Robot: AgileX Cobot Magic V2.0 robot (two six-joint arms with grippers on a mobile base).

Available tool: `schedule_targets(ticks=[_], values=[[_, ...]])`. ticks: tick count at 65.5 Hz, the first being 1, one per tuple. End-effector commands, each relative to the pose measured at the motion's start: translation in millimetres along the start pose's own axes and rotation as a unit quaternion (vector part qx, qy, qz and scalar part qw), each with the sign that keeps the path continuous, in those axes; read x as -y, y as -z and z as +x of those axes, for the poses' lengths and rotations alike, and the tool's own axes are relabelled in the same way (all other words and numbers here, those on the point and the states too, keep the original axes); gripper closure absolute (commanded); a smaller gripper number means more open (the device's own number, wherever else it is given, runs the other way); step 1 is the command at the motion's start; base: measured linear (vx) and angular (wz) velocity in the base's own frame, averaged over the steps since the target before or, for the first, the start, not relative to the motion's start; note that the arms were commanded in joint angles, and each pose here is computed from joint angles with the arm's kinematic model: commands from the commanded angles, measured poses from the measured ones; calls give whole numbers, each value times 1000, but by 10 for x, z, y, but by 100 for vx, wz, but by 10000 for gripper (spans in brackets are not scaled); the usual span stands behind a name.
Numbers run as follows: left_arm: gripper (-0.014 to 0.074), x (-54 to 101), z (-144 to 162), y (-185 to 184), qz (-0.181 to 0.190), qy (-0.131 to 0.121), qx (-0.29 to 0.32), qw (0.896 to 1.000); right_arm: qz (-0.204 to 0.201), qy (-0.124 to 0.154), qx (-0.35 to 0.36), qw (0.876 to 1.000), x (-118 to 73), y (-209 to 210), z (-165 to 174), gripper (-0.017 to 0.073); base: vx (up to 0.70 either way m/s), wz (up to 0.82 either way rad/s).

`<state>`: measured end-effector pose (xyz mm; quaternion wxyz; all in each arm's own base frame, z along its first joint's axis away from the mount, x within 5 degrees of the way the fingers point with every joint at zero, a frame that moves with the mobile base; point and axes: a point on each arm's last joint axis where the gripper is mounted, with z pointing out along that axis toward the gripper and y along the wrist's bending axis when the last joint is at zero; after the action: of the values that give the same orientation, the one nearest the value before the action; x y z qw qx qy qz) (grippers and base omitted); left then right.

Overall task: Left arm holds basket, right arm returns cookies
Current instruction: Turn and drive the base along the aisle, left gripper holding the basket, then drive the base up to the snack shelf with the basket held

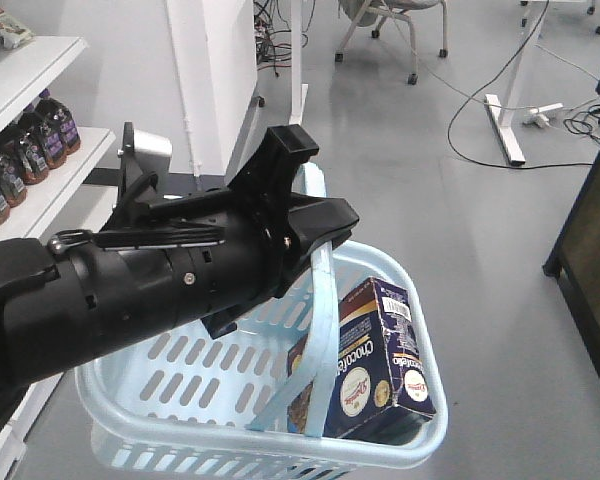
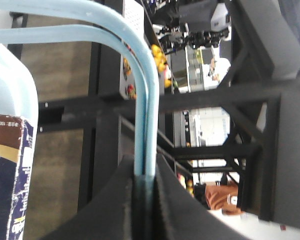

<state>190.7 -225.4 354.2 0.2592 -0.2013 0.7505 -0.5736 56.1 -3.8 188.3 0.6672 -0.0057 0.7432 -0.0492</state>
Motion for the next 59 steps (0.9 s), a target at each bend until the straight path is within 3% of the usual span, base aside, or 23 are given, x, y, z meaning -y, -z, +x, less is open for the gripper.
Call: schedule_targets(ticks=[1, 59], values=[[596, 219, 3, 124, 41, 14, -7, 999, 6, 4, 33, 999, 4, -1, -12, 565, 39, 15], [596, 219, 3, 124, 41, 14, -7, 999, 6, 4, 33, 999, 4, -1, -12, 565, 36, 26]])
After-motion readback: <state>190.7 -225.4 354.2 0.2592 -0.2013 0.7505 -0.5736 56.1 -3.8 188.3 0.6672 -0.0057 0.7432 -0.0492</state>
